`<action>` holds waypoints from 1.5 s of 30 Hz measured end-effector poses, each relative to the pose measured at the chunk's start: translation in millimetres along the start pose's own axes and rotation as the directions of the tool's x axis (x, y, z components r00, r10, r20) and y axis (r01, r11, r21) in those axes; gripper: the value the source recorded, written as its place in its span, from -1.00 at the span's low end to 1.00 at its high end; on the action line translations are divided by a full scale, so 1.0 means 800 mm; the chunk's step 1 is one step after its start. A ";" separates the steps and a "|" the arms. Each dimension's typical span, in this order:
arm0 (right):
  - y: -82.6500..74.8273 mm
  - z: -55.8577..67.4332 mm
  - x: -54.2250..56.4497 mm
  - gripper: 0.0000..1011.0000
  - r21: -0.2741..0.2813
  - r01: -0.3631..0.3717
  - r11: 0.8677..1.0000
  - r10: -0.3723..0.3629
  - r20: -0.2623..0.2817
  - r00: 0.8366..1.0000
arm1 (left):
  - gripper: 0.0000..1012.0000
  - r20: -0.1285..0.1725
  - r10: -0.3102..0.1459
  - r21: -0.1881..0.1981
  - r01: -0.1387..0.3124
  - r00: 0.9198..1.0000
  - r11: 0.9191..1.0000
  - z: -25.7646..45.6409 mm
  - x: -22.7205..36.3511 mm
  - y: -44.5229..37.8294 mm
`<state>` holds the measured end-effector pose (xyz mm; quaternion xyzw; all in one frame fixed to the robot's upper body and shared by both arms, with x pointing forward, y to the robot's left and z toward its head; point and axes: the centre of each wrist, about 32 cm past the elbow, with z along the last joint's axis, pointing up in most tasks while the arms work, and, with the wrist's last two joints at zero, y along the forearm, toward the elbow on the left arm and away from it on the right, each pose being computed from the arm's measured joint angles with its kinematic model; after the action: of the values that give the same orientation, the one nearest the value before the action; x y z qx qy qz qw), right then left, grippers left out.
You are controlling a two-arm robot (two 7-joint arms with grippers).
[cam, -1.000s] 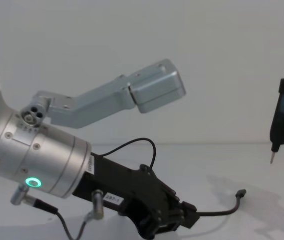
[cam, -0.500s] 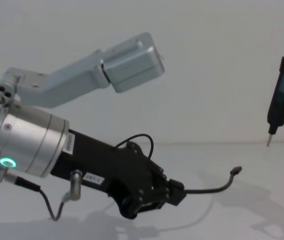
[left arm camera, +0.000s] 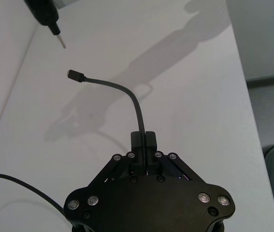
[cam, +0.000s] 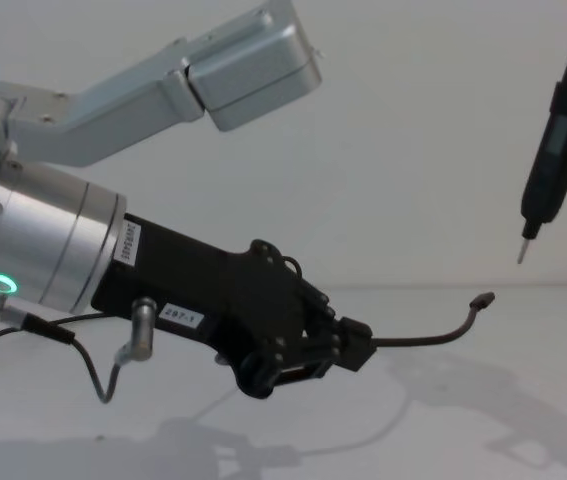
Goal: Pick up the data cable with the one hand.
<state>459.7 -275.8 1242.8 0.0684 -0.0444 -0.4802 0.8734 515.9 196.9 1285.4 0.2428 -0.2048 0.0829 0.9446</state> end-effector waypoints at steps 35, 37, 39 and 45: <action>0.019 -0.015 0.008 -0.45 0.007 -0.077 0.997 0.077 0.024 0.997 | -0.92 0.022 0.000 -0.014 0.001 1.000 1.000 0.0099 0.0003 0.005; 0.019 -0.016 0.009 -0.45 0.004 -0.076 0.997 0.076 0.029 0.997 | -0.92 0.022 0.000 -0.014 0.001 1.000 1.000 0.0099 0.0003 0.006; 0.019 -0.017 0.010 -0.45 0.002 -0.074 0.997 0.074 0.034 0.997 | -0.92 0.022 0.000 -0.014 0.001 1.000 1.000 0.0100 0.0003 0.006; 0.019 -0.020 0.014 -0.45 -0.003 -0.067 0.998 0.067 0.049 0.997 | -0.92 0.023 0.000 -0.014 0.001 1.000 1.000 0.0102 0.0002 0.006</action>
<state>480.9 -275.8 1229.4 0.0544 -0.0679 -0.4523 0.8876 512.1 196.8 1293.9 0.2369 -0.2161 0.0784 0.9439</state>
